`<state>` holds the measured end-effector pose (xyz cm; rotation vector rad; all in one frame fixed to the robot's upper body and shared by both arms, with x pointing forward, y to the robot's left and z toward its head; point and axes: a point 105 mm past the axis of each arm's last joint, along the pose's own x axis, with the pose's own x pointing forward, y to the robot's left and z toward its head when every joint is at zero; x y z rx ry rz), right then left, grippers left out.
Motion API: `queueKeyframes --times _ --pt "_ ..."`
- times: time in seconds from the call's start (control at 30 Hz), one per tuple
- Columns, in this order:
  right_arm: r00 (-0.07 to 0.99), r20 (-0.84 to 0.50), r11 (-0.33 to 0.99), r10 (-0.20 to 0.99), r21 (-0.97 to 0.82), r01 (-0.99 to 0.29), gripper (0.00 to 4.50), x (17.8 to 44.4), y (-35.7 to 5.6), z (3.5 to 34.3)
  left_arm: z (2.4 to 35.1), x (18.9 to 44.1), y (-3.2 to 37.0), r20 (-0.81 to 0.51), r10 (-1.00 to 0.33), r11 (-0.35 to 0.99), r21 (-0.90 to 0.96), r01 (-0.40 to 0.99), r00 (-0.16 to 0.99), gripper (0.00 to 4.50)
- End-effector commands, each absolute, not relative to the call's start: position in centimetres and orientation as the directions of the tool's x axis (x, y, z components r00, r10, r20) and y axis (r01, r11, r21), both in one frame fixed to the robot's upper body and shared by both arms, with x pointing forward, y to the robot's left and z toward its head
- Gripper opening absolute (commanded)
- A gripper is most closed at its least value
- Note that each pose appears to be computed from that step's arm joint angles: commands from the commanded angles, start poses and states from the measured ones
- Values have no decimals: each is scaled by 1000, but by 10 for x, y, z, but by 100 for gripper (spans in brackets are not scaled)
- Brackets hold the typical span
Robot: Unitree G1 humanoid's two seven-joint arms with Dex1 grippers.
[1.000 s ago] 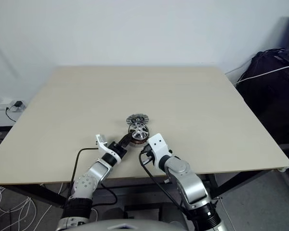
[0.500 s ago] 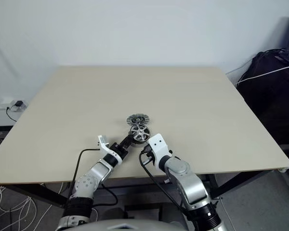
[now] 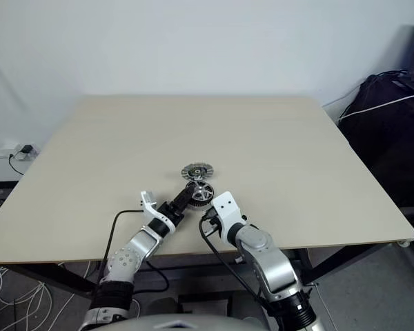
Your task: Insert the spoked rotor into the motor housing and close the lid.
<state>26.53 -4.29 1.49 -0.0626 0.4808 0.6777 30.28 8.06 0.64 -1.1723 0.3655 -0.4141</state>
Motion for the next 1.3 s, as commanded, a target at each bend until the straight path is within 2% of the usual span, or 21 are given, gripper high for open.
queueKeyframes --times 0.03,0.37,0.53,1.0,1.3 --pt "701 -387 781 599 88 -619 0 270 -41 31 38 306 63 64 -484 240 -949 203 873 365" --pt "693 -389 774 607 93 -627 0 270 -38 31 45 295 82 71 -431 290 -933 212 900 365" --pt "689 -390 771 611 97 -629 0 270 -37 30 38 288 90 28 -410 309 -936 168 912 365" --pt "688 -389 769 613 96 -631 0 270 -36 31 33 286 68 17 -517 440 -853 282 856 365" --pt "694 -388 776 606 95 -624 0 271 -38 31 26 286 76 -3 -477 419 -880 225 879 365"
